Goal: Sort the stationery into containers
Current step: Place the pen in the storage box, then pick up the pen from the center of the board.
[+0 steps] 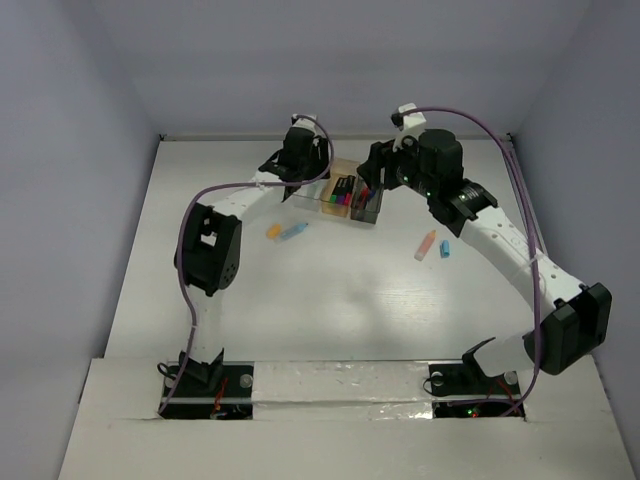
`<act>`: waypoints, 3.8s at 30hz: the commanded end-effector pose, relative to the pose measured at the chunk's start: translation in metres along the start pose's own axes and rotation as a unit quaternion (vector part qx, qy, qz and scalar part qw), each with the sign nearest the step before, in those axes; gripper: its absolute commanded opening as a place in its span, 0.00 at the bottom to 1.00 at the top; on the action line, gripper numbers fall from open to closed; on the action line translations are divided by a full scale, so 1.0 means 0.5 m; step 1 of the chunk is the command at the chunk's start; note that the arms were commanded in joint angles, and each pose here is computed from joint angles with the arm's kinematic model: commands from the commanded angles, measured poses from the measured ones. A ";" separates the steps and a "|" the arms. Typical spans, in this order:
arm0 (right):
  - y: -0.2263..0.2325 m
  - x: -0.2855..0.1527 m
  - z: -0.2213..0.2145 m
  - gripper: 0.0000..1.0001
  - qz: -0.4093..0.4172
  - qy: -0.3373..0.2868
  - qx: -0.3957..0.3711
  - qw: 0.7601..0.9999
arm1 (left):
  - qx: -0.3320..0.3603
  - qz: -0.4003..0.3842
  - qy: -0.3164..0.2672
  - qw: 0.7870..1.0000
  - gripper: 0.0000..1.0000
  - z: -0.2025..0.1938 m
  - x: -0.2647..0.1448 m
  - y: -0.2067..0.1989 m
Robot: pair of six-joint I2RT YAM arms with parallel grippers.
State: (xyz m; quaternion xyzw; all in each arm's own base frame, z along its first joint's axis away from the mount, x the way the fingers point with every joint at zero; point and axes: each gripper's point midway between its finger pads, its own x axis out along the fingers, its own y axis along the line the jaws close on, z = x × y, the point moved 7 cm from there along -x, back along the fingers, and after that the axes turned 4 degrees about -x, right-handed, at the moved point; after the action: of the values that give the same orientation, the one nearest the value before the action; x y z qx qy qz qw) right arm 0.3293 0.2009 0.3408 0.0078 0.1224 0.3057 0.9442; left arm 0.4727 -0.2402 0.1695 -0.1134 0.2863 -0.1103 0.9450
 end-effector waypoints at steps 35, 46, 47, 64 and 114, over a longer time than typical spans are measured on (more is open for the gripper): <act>-0.153 -0.095 -0.357 0.48 -0.237 0.206 0.209 0.926 | -0.063 -0.309 -0.155 0.936 0.59 -0.201 -0.545 -0.033; 0.143 0.159 -0.286 0.62 -0.109 0.170 0.155 0.967 | -0.131 -0.263 -0.288 0.911 0.68 -0.150 -0.639 0.032; 0.161 0.178 -0.267 0.63 -0.101 0.157 0.160 0.969 | -0.134 -0.264 -0.297 0.908 0.68 -0.149 -0.645 0.036; 0.240 0.385 -0.411 0.69 -0.125 0.226 0.147 0.955 | -0.142 -0.260 -0.300 0.907 0.75 -0.160 -0.650 0.045; 0.217 0.169 -0.290 0.02 -0.089 0.125 0.089 0.984 | -0.214 -0.270 -0.126 0.930 0.69 -0.331 -0.563 0.055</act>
State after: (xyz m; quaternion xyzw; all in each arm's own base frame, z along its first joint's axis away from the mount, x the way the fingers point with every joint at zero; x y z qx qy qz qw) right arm 0.2971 0.3211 0.1328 -0.0262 0.3579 0.1616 0.9193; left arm 0.1656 -0.1496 0.1894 -0.3530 0.0971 -0.2416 0.8987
